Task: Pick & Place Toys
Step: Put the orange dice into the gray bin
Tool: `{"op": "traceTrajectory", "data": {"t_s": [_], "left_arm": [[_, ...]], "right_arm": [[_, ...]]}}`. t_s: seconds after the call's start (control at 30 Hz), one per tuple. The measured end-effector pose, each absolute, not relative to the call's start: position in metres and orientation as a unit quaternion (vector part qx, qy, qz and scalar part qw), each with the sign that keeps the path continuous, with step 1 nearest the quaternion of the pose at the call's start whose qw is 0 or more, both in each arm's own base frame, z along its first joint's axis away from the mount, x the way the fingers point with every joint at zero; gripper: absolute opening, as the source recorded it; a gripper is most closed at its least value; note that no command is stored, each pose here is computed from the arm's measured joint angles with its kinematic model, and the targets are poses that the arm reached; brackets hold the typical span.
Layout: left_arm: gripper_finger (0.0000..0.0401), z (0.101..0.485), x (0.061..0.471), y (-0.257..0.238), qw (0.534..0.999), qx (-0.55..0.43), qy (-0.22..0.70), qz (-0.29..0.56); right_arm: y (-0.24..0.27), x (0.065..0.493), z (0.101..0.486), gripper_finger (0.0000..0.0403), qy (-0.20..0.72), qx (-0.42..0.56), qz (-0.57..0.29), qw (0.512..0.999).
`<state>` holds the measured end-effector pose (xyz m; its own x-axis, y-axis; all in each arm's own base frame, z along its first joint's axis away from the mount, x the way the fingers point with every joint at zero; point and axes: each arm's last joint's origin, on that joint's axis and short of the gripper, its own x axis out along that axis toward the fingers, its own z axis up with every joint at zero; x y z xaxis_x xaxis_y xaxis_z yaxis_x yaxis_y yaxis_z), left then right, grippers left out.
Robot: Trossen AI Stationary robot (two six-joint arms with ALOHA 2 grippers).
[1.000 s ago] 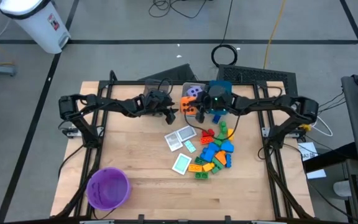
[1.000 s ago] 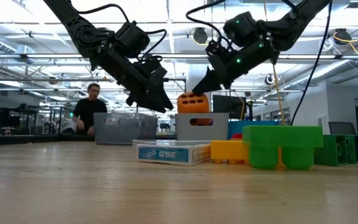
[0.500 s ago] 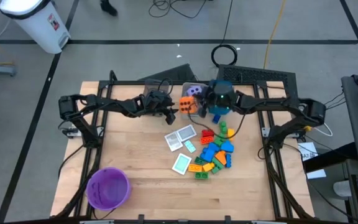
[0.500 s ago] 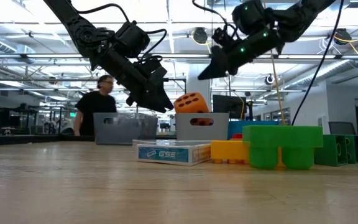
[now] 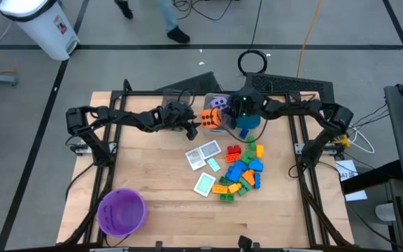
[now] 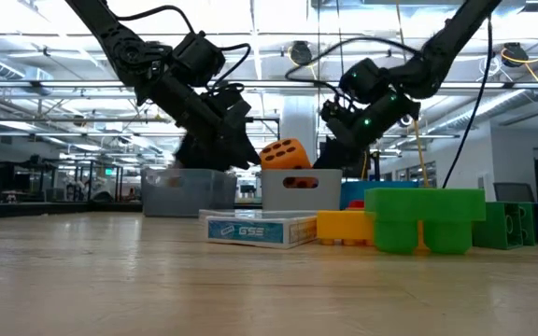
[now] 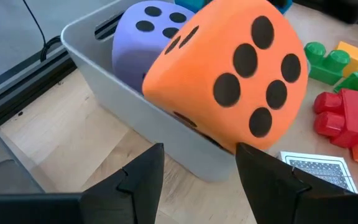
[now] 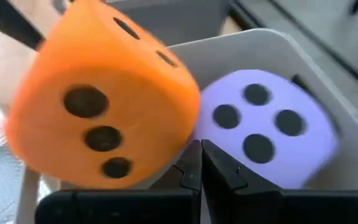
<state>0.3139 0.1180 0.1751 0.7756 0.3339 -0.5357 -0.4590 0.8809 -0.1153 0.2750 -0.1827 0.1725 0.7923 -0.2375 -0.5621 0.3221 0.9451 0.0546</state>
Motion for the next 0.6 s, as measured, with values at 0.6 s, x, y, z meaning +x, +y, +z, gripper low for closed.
{"op": "traceTrajectory", "data": {"t_s": [0.6], "left_arm": [[0.0207, 0.175, 0.314, 0.118, 0.934, -0.121, 0.261, 0.212]], "right_arm": [[-0.186, 0.278, 0.167, 0.0000, 0.280, 0.063, -0.153, 0.945]]}}
